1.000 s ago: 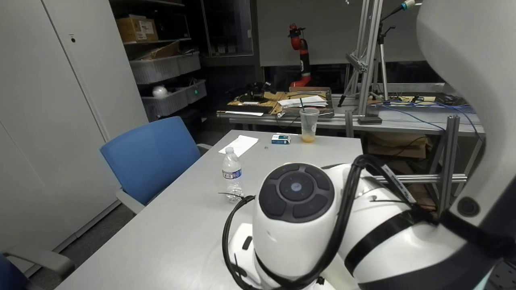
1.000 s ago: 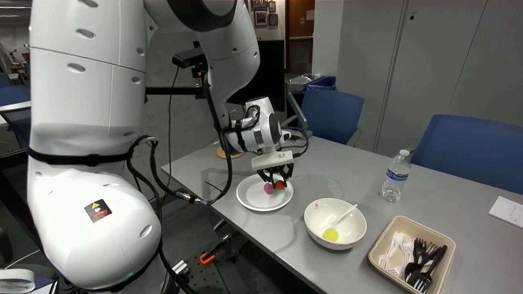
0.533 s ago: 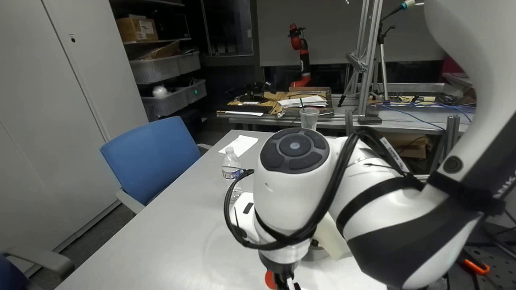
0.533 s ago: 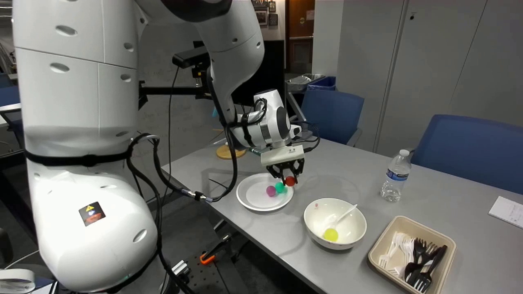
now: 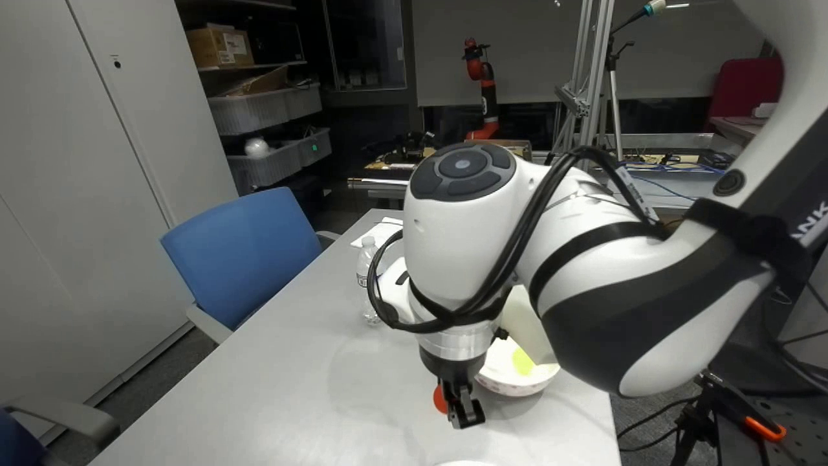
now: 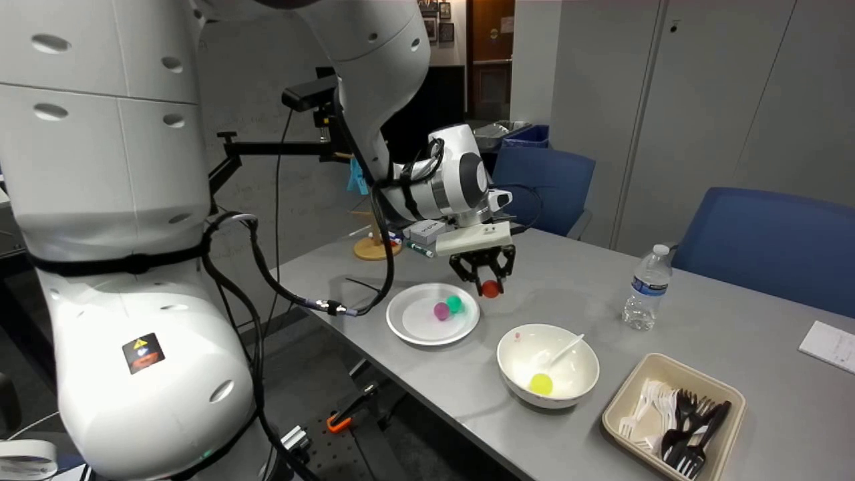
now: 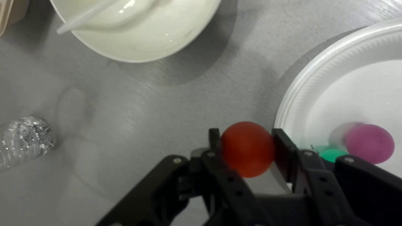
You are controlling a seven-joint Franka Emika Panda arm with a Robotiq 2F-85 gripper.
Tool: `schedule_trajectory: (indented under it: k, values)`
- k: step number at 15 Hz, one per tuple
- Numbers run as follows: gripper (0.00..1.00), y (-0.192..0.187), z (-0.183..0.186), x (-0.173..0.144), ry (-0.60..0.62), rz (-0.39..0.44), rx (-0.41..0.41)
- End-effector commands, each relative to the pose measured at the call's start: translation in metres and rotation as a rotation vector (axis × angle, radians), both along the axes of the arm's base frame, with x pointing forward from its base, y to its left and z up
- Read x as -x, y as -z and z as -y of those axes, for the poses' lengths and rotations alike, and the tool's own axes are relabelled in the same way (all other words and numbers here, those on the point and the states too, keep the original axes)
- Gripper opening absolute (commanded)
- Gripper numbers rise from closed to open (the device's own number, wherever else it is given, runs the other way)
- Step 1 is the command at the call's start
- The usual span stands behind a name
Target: Pick the red ball and put it in the bowl
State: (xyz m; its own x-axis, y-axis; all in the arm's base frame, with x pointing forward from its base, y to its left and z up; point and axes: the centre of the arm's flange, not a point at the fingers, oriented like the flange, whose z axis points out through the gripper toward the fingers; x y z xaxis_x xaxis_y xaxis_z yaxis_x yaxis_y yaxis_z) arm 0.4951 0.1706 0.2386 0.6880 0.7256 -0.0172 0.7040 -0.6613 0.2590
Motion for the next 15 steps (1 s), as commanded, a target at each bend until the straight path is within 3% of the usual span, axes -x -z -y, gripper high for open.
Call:
schedule_trajectory:
  k: [1, 3, 4, 5, 11, 12, 15]
  values:
    - [0.19, -0.019, 0.007, 0.004, 0.069, -0.004, 0.036]
    - [0.19, -0.023, 0.008, 0.004, 0.108, 0.004, 0.039]
    - [0.19, -0.013, 0.006, 0.001, 0.066, -0.002, 0.029]
    - [0.44, -0.013, 0.006, 0.001, 0.070, 0.000, 0.029]
    - [0.44, -0.011, 0.006, 0.001, 0.070, -0.005, 0.030]
    - [0.19, -0.014, 0.004, -0.001, 0.081, -0.001, 0.024]
    - [0.19, -0.023, 0.010, -0.006, 0.138, -0.011, -0.016]
